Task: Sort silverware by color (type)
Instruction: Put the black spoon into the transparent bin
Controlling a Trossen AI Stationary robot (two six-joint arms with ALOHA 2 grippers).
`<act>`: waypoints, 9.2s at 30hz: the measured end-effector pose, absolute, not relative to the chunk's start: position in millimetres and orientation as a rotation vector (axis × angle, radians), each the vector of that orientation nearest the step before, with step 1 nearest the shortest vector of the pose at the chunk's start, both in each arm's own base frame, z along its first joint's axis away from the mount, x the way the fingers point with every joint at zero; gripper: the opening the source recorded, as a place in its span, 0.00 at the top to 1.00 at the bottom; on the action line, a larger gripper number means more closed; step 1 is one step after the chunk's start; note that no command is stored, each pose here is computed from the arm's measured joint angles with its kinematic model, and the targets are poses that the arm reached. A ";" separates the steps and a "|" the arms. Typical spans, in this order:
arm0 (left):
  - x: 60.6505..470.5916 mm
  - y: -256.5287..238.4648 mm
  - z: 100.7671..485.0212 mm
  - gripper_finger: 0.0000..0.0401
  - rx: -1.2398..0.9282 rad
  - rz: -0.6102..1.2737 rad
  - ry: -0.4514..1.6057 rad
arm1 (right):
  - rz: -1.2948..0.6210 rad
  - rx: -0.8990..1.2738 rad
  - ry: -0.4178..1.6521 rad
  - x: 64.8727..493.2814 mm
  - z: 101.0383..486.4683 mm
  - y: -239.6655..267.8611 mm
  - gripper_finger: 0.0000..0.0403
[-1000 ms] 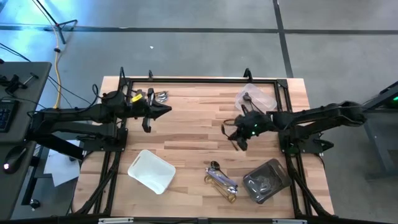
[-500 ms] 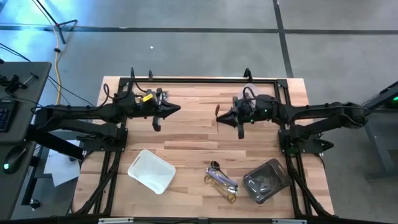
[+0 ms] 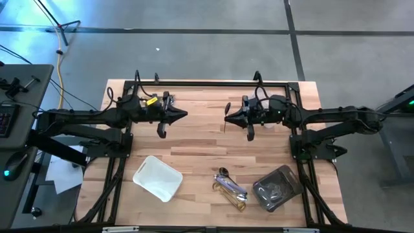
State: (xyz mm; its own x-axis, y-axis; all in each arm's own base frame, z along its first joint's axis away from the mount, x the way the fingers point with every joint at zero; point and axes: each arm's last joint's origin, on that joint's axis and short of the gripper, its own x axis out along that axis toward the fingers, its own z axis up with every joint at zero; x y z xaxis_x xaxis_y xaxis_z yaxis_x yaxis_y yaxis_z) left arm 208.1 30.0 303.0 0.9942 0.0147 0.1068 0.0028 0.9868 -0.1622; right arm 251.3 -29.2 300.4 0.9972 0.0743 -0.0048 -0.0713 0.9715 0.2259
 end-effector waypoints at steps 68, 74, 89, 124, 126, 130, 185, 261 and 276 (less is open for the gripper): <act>207.4 31.4 306.4 1.00 -0.214 0.051 -0.149 | 0.075 0.286 0.049 251.2 297.0 -28.9 1.00; 207.4 32.5 306.4 1.00 -0.216 0.088 -0.154 | 0.033 0.290 0.075 251.6 297.2 -30.2 1.00; 206.9 32.7 306.4 1.00 -0.207 0.091 -0.150 | -0.585 0.383 0.913 227.9 312.4 -127.6 1.00; 206.8 33.6 306.3 1.00 -0.175 0.120 -0.151 | -0.675 0.615 1.483 193.5 153.3 -200.3 1.00; 206.8 33.6 306.3 1.00 -0.175 0.119 -0.151 | -0.672 0.626 1.484 194.6 150.4 -201.2 1.00; 206.6 33.5 306.4 1.00 -0.175 0.119 -0.151 | -0.683 0.638 1.478 195.1 149.8 -201.7 1.00; 202.0 32.5 310.6 1.00 -0.199 0.105 -0.174 | -0.354 0.607 0.340 160.9 279.8 -78.2 0.63; 204.9 31.2 305.3 1.00 -0.099 0.118 0.062 | -0.008 0.118 0.073 243.4 305.0 -42.8 1.00; 204.9 31.3 305.3 1.00 -0.099 0.123 0.062 | -0.009 0.122 0.080 243.3 304.3 -42.8 1.00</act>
State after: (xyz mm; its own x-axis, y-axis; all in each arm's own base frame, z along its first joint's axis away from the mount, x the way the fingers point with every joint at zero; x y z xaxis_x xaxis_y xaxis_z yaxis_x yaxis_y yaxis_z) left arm 204.9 31.3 305.3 0.9906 0.1189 -0.0672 -0.1250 0.9877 -0.0943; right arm 243.3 -42.8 304.3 0.9967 -0.0043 -0.0806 0.0141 0.9925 0.1216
